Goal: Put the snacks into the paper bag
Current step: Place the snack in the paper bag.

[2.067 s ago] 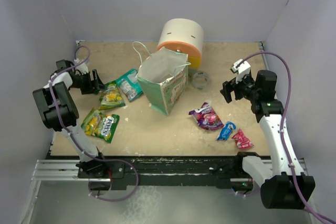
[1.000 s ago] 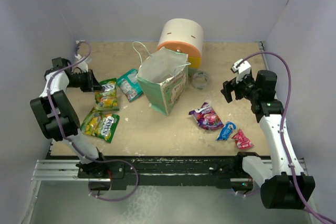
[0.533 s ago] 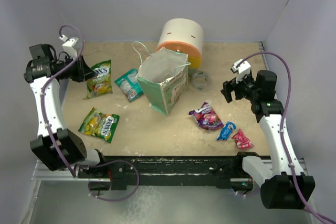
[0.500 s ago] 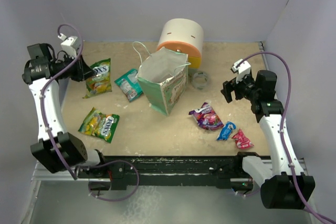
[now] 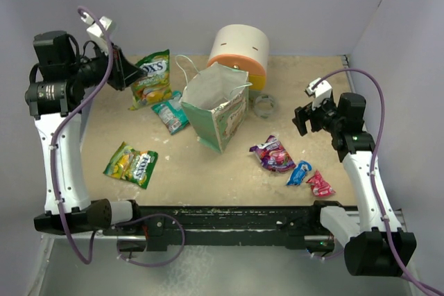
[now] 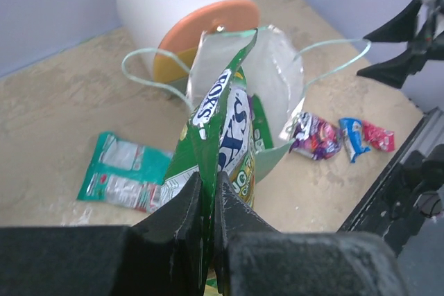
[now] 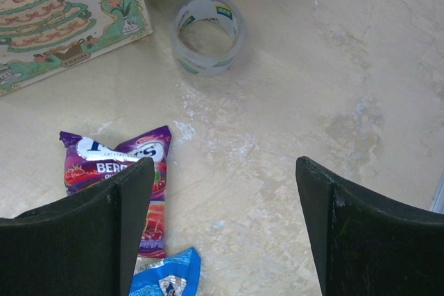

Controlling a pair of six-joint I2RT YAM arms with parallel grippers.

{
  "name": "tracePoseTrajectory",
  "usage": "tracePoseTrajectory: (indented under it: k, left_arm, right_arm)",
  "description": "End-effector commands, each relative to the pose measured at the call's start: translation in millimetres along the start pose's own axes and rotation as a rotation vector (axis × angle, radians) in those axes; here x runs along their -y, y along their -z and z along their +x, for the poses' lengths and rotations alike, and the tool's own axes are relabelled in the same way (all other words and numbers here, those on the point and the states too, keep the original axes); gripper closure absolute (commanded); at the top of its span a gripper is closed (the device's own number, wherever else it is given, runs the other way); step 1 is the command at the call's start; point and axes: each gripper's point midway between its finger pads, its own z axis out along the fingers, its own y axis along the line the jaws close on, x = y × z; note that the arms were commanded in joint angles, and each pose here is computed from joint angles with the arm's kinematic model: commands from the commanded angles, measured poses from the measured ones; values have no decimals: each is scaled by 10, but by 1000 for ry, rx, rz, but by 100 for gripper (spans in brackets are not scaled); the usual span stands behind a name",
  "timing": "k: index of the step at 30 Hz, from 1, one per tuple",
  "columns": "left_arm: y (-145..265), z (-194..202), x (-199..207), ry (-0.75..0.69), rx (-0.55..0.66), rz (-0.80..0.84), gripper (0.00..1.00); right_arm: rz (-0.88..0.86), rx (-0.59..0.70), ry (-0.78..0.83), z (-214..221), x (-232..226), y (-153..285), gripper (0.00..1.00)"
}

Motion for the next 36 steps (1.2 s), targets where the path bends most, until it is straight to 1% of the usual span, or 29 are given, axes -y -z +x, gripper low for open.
tracePoseTrajectory:
  k: [1,7,13,18,23,26,30,36]
  left_arm:
    - [-121,-478,250,-15,100,81,100]
    - [-449,-751,492,-31,147,162,100]
    - [-951,-834,634,-33,155,202,100]
    - [-1352,-689,747,-32,116,213,100]
    - [-1658,-542,802,-43,102,207,100]
    - [-1822,-405,803,-40,72,198,100]
    - [-1981,-189,812,-27,37,200,100]
    - [-2098,12,844,-52,65,228,100]
  right_arm:
    - [44,25,26,-60,86,20,15]
    - [61,11,27,-15,122,3,15]
    - [62,13,26,-1,135,10,15]
    - [64,14,20,9,148,17,15]
    - [59,15,18,12,145,13,15]
    - [55,18,18,6,135,18,15]
    - [54,23,20,-7,129,30,15]
    - [48,21,16,4,120,17,15]
